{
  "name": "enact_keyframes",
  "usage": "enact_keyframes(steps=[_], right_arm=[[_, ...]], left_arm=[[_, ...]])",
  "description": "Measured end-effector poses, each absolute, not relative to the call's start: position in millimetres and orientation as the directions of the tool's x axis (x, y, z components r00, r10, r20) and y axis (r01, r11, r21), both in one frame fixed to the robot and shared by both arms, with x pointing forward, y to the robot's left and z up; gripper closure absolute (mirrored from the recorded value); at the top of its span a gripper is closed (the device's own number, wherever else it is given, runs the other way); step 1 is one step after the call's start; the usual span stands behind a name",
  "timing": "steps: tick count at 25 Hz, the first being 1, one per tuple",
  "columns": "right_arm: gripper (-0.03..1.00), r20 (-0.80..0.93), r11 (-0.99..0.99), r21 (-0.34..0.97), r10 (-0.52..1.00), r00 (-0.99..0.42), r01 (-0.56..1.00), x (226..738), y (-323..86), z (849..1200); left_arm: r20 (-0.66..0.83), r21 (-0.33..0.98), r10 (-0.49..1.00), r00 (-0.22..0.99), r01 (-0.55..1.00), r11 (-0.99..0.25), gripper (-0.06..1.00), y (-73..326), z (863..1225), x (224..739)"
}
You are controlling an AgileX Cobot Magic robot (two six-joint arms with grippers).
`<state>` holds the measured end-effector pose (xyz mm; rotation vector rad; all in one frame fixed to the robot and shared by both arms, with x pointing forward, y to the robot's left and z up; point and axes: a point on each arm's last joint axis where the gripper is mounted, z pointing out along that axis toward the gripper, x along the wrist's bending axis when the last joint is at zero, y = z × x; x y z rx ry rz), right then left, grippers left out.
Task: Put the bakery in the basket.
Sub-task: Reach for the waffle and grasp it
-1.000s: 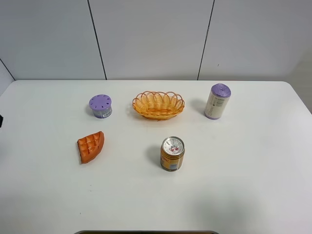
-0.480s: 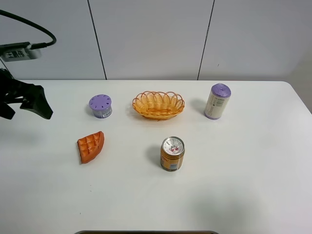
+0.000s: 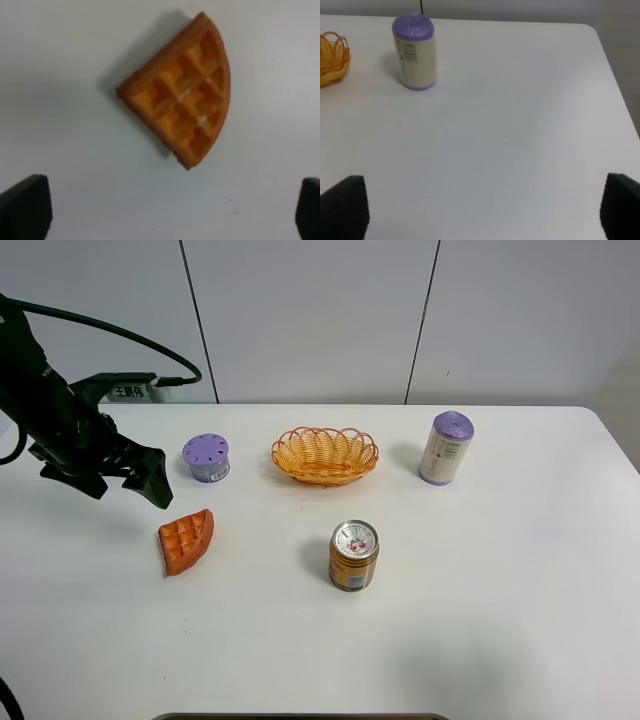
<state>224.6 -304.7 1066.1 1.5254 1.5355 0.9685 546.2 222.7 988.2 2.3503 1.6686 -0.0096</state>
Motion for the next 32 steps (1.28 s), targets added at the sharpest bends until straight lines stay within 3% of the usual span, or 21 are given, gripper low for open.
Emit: enact_keyframes(steps=[11,16,32], right_arm=[[0.05,0.0,0.003,0.902,1.0,-0.007,0.431,225,-305,1066],[0.05,0.0,0.003,0.902,1.0,-0.007,0.431,225,-305,1066],[0.05,0.0,0.003,0.902,1.0,-0.007,0.431,225,-305,1066]], left_arm=[[-0.154,0.136,0.892,0.426,0.903,-0.408,-0.05,183,942,551],[-0.139,0.169,0.879,0.456,0.886,-0.433,-0.05,167,927,555],[-0.025,0.167,0.85,0.526,0.84,-0.516,-0.05,170,885,569]])
